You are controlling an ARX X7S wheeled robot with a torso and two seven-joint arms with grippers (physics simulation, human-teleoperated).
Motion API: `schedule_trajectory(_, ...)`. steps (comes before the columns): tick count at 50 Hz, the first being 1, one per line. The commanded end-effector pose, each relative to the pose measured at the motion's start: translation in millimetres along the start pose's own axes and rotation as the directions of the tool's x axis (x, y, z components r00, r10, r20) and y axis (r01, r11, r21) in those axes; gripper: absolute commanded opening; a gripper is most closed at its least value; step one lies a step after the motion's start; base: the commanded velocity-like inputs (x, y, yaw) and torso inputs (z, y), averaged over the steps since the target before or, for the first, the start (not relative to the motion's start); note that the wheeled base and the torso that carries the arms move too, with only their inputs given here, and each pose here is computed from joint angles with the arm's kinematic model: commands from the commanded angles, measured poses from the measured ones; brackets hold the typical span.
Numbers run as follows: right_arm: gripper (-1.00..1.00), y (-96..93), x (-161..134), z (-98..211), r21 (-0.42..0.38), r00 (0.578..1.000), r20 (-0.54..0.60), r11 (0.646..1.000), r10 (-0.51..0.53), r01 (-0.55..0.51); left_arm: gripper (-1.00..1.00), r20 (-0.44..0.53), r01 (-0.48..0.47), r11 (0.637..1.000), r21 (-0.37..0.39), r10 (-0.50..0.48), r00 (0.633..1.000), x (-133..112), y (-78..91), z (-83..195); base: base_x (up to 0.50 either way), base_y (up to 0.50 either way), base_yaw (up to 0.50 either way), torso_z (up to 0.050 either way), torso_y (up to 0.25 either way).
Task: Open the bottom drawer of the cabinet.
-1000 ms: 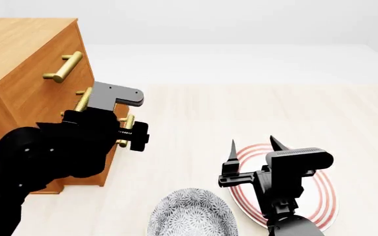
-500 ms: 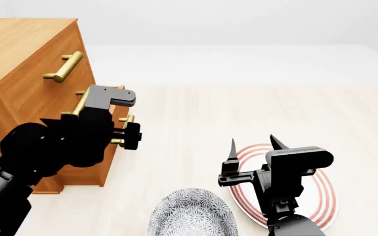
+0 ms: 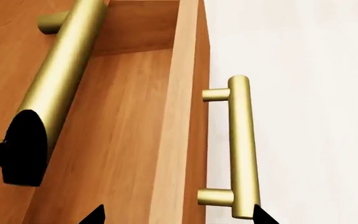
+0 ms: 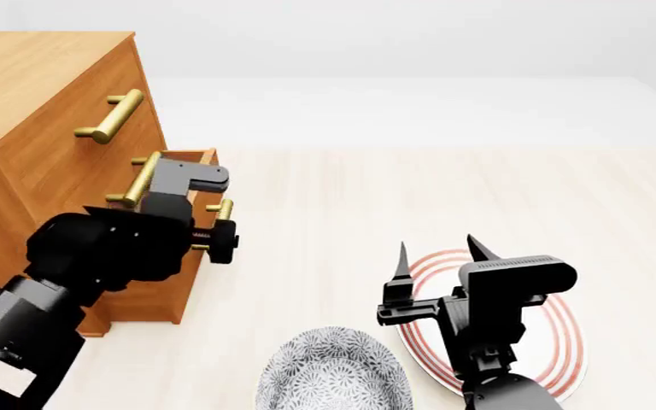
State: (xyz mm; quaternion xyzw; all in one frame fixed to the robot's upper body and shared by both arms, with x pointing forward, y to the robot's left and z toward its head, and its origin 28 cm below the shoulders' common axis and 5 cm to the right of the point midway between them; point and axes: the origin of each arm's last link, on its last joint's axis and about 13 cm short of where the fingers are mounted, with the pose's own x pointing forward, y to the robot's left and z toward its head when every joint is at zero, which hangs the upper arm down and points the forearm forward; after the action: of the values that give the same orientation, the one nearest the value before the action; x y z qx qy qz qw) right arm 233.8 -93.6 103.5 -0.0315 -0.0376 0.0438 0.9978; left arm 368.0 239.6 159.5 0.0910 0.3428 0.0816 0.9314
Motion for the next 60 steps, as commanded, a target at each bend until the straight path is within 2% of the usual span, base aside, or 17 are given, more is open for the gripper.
schedule_trajectory(1, 1.0, 0.5, 0, 1, -0.002, 1.0, 0.001, 1.0, 0.0, 0.0, 1.0, -0.037, 0.012, 1.0, 0.007, -0.012, 0.999, 15, -2.3, -9, 0.0, 0.0, 0.0, 0.0, 0.0)
schedule_trajectory(8, 1.0, 0.3, -1, 2, -0.004, 1.0, 0.005, 1.0, 0.0, 0.0, 1.0, -0.052, 0.017, 1.0, 0.005, -0.017, 0.999, 21, -4.4, -13, 0.0, 0.0, 0.0, 0.0, 0.0)
schedule_trajectory(22, 1.0, 0.2, -1, 5, -0.007, 1.0, 0.009, 1.0, -0.001, 0.001, 1.0, -0.063, 0.055, 0.998, 0.008, -0.054, 0.997, 18, -9.4, -17, 0.0, 0.0, 0.0, -0.001, 0.0)
schedule_trajectory(32, 1.0, 0.4, 0, 4, -0.005, 1.0, 0.007, 1.0, 0.0, 0.0, 1.0, -0.065, 0.126, 0.992, 0.014, -0.125, 0.99, 12, -13.7, -16, 0.0, 0.0, 0.0, 0.0, 0.0)
schedule_trajectory(40, 1.0, 0.5, 0, 3, -0.005, 1.0, 0.005, 1.0, 0.0, 0.0, 1.0, -0.058, 0.238, 0.971, 0.01, -0.237, 0.97, 5, -18.0, -14, 0.0, 0.0, 0.0, 0.0, 0.0)
schedule_trajectory(53, 1.0, 1.2, -1, 2, -0.005, 1.0, 0.002, 1.0, 0.003, -0.003, 1.0, -0.05, 0.318, 0.948, -0.004, -0.318, 0.947, 1, -20.4, -9, 0.0, 0.0, 0.0, 0.0, 0.0)
schedule_trajectory(60, 1.0, 1.5, 0, 2, -0.006, 1.0, 0.002, 1.0, 0.004, -0.004, 1.0, -0.026, 0.357, 0.934, 0.006, -0.357, 0.934, -9, -25.1, -4, 0.0, 0.0, 0.0, 0.0, 0.0)
